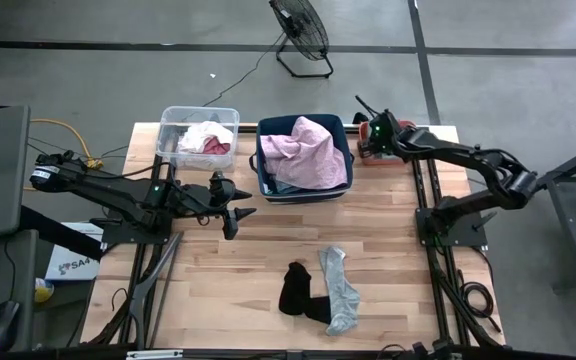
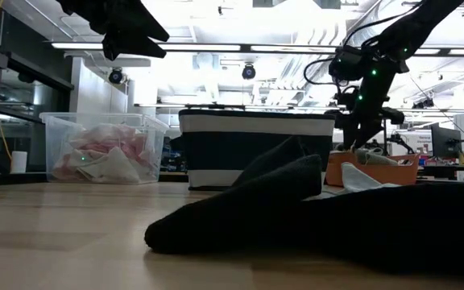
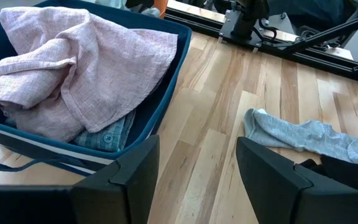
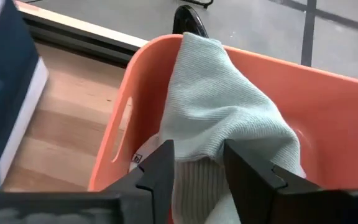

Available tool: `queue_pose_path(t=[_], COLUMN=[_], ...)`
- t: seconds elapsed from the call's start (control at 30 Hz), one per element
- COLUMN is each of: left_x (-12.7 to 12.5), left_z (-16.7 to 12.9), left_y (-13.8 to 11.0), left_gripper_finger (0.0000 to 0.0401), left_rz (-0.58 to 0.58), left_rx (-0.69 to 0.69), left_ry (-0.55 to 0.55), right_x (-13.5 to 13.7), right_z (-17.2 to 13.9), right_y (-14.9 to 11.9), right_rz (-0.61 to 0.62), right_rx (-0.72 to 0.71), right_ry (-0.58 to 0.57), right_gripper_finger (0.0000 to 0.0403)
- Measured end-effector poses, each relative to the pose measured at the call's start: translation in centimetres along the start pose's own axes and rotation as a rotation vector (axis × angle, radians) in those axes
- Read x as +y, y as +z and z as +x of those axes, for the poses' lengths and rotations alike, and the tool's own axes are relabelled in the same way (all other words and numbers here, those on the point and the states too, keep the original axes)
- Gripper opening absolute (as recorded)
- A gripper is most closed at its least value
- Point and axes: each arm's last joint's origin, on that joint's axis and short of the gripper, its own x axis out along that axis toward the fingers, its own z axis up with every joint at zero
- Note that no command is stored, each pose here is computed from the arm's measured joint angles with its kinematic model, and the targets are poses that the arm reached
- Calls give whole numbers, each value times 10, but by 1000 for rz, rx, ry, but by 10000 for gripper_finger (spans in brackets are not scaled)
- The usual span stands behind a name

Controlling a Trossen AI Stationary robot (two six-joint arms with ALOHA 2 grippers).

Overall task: Pick & Place Cloths
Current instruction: Put the dark gray sock into the orange bin

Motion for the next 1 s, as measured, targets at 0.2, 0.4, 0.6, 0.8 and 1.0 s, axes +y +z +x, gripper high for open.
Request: queue_pose_path(t=[0.2, 0.4, 0.6, 0.8, 1.0], left_x=[0, 0, 0, -1, -2], left_z=[0, 0, 0, 0, 0], left_y=[0, 0, 0, -1, -1], left_gripper_finger=[207, 207, 207, 207, 207], left_rz=[0, 0, 0, 0, 0], left_rx=[0, 0, 0, 18, 26], left_ry=[0, 0, -1, -48, -67], right_x=[2, -2, 1, -1, -2], right_z=[-20, -40, -42, -34, -25], right_y=[-2, -16, -34, -53, -59], right_rz=[-21, -2, 43, 83, 119], right_rx=[-45, 32, 87, 115, 78], right_ry=[-29, -40, -110, -148, -132], right_gripper_finger=[69, 6, 3, 3, 3])
